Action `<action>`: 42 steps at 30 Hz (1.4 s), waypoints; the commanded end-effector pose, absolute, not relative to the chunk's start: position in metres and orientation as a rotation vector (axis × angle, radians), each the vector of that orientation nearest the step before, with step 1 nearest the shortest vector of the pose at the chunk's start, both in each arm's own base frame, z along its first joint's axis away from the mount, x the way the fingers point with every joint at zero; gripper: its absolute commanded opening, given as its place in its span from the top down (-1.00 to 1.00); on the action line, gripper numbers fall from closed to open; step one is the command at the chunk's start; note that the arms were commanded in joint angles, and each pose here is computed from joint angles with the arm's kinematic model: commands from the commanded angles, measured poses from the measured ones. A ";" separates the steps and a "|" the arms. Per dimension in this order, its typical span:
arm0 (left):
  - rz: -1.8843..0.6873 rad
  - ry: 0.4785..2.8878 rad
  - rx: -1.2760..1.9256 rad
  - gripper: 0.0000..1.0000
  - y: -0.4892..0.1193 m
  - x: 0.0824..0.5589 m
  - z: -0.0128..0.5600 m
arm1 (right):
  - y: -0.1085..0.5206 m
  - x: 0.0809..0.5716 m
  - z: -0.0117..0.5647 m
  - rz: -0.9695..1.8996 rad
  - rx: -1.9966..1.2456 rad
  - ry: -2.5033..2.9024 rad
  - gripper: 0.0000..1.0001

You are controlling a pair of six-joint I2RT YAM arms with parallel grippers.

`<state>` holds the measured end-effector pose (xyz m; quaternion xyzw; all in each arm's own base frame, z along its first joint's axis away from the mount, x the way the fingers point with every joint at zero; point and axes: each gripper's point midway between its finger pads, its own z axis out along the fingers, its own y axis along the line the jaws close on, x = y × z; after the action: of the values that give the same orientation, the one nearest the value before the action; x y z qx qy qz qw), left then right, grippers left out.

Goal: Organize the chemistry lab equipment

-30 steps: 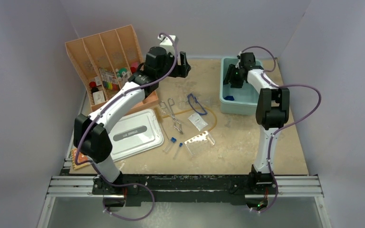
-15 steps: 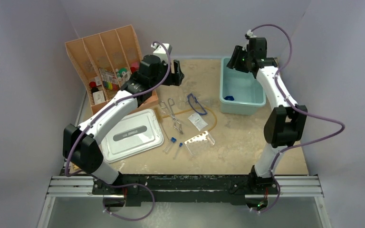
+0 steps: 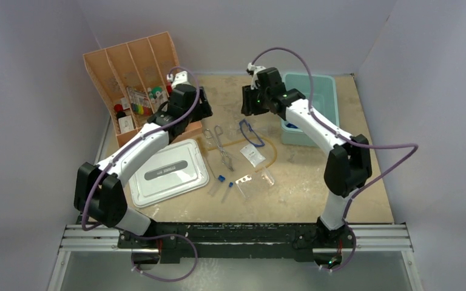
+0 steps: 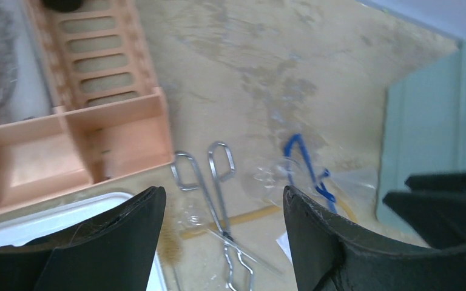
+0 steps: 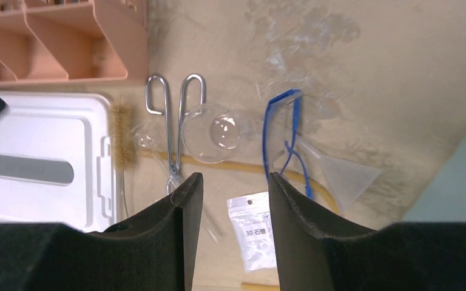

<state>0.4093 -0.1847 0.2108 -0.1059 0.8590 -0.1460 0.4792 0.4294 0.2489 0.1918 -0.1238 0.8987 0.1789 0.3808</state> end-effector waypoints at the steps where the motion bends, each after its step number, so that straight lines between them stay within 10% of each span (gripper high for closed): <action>1: -0.304 2.003 -0.520 -0.40 -0.137 0.411 0.226 | 0.272 0.426 0.184 0.423 -0.390 2.301 0.08; 4: -0.265 1.973 -0.579 -0.40 -0.120 0.407 0.227 | 0.288 0.421 0.163 0.408 -0.438 2.357 0.08; 6: -0.240 1.949 -0.610 -0.40 -0.110 0.405 0.230 | 0.292 0.420 0.149 0.326 -0.618 2.348 -0.91; 7: -0.234 1.940 -0.618 -0.40 -0.106 0.404 0.232 | 0.296 0.420 0.144 0.308 -0.663 2.347 -0.97; 42: -0.216 1.926 -0.624 -0.40 -0.087 0.416 0.237 | 0.325 0.447 0.102 0.211 -0.702 2.355 -0.98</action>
<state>0.4051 -0.0870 0.2178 -0.2569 0.8215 -0.0755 0.5033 0.4351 0.3210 0.0634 -0.2701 0.9170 0.0839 0.2814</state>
